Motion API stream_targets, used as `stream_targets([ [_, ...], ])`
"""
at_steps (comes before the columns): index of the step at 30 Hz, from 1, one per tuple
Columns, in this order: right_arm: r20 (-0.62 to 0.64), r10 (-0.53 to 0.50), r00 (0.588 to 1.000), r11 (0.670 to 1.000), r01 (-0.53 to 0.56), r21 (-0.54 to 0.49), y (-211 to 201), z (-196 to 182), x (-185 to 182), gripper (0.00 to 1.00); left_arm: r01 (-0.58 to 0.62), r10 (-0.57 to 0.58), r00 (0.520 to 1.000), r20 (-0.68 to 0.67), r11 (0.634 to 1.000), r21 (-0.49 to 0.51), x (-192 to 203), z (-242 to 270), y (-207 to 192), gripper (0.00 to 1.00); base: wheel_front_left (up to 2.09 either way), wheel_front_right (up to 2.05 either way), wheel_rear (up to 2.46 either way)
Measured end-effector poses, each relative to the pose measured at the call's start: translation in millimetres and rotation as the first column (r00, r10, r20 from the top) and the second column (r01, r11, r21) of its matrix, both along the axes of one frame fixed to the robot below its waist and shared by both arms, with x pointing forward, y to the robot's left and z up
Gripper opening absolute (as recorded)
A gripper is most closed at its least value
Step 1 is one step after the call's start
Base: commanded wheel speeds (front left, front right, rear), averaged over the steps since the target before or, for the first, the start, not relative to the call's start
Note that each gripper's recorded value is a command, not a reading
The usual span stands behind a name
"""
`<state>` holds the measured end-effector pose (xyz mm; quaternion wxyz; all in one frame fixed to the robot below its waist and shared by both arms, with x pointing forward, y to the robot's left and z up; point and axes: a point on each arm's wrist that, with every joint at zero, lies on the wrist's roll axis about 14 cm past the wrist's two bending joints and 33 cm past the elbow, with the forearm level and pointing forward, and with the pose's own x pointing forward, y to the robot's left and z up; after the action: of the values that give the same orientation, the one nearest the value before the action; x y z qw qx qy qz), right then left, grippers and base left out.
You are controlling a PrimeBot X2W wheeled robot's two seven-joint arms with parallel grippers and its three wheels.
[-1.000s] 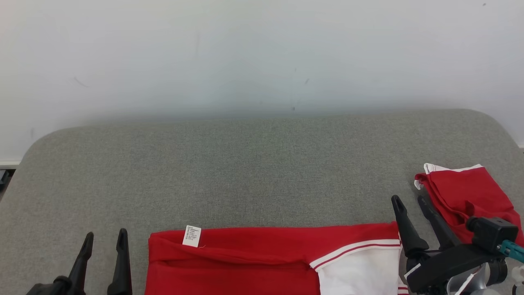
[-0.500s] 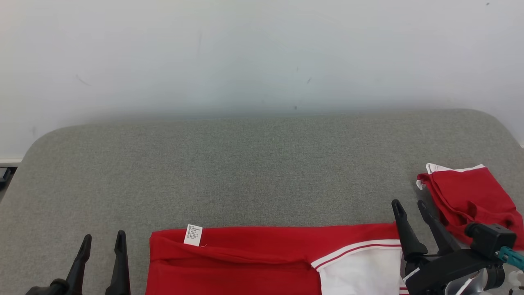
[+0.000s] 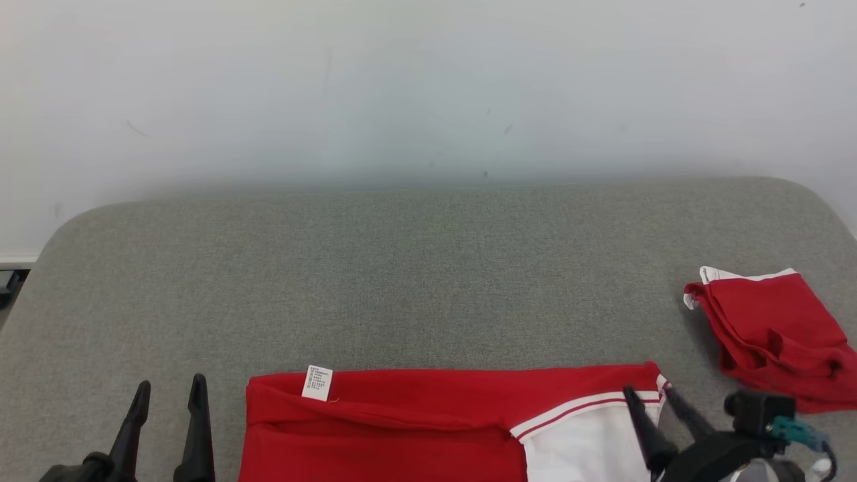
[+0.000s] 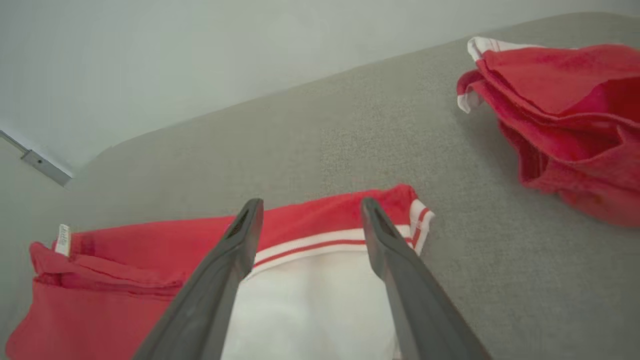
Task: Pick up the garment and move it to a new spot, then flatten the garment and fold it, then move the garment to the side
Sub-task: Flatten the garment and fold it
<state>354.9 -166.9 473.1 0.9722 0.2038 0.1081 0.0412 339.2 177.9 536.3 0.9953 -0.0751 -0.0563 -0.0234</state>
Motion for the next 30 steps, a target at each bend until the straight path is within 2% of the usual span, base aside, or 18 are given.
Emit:
stream_targets([
  [3, -0.206, 0.003, 0.978, 0.998, -0.016, -0.062, -5.1, -43.8, -18.8, 1.00, 0.003, -0.003, 1.000, -0.003, 1.000, 0.001, -0.2, -0.3, -1.9, 1.00, 0.00, 0.00, 0.00],
  [9, -0.337, -0.108, 0.935, 0.992, 0.081, -0.094, -28.3, -65.0, -21.8, 1.00, 0.017, -0.017, 1.000, -0.018, 1.000, 0.008, -0.5, -3.5, -7.0, 1.00, 0.00, 0.00, 0.00],
  [11, -0.377, -0.117, 0.919, 0.991, 0.085, -0.101, -30.2, -71.8, -23.2, 1.00, 0.023, -0.023, 0.999, -0.022, 1.000, 0.003, -0.7, -4.7, -10.2, 1.00, 0.00, 0.00, 0.00],
  [18, -0.449, -0.090, 0.889, 0.995, 0.059, -0.083, -21.3, -83.1, -19.2, 1.00, 0.032, -0.032, 0.998, -0.045, 0.999, -0.002, -0.1, -9.6, -14.4, 1.00, 0.00, 0.00, 0.00],
  [27, -0.536, -0.071, 0.841, 0.994, 0.012, -0.112, -14.4, -100.9, -21.0, 1.00, 0.032, -0.032, 0.998, -0.058, 0.999, -0.002, 1.9, -12.7, -14.2, 1.00, 0.00, 0.00, 0.00],
  [30, -0.541, -0.067, 0.838, 0.993, 0.005, -0.115, -13.2, -100.7, -18.3, 1.00, 0.032, -0.032, 0.997, -0.066, 0.999, -0.002, 1.5, -14.8, -14.5, 1.00, 0.00, 0.00, 0.00],
])
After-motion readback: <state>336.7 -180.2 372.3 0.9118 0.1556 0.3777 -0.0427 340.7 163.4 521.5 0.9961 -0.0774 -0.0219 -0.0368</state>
